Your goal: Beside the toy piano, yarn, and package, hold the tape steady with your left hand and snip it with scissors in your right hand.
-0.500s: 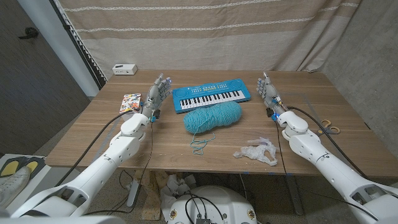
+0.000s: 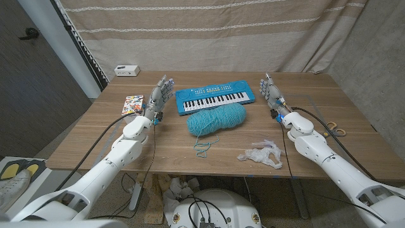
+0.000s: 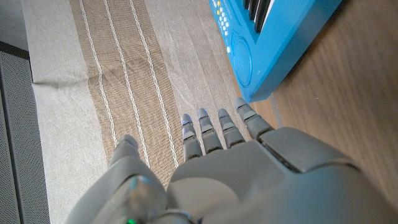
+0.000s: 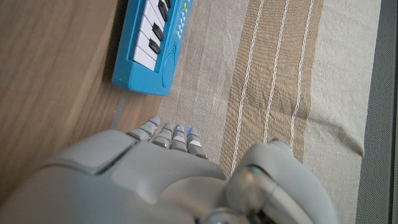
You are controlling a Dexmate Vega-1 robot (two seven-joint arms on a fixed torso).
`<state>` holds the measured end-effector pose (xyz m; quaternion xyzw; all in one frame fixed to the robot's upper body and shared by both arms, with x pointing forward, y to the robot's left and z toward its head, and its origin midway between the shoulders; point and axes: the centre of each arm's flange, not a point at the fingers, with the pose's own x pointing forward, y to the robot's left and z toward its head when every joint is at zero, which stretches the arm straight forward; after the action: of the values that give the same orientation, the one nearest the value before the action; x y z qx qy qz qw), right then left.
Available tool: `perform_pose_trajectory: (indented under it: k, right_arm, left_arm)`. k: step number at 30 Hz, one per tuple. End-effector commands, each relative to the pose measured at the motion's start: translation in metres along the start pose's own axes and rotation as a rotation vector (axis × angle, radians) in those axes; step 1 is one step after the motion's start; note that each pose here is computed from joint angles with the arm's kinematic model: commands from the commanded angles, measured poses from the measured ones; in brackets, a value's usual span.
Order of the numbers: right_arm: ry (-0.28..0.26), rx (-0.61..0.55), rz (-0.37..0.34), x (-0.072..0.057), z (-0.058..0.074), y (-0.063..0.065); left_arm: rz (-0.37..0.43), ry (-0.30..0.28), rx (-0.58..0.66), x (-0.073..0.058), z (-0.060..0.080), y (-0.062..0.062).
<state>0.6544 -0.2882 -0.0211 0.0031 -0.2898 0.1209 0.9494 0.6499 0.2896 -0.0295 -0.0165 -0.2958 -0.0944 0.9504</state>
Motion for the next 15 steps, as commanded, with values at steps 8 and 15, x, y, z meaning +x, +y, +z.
perform_pose_trajectory:
  k: [8,15]
  right_arm:
    - [-0.001,-0.055,0.010,-0.002,0.010,0.002]
    - [-0.010,-0.122,0.017,-0.005,0.020,0.002]
  left_arm:
    - [0.010,-0.012,0.015,-0.002,-0.001,0.007]
    - [0.023,-0.013,0.059,-0.005,0.006,0.007]
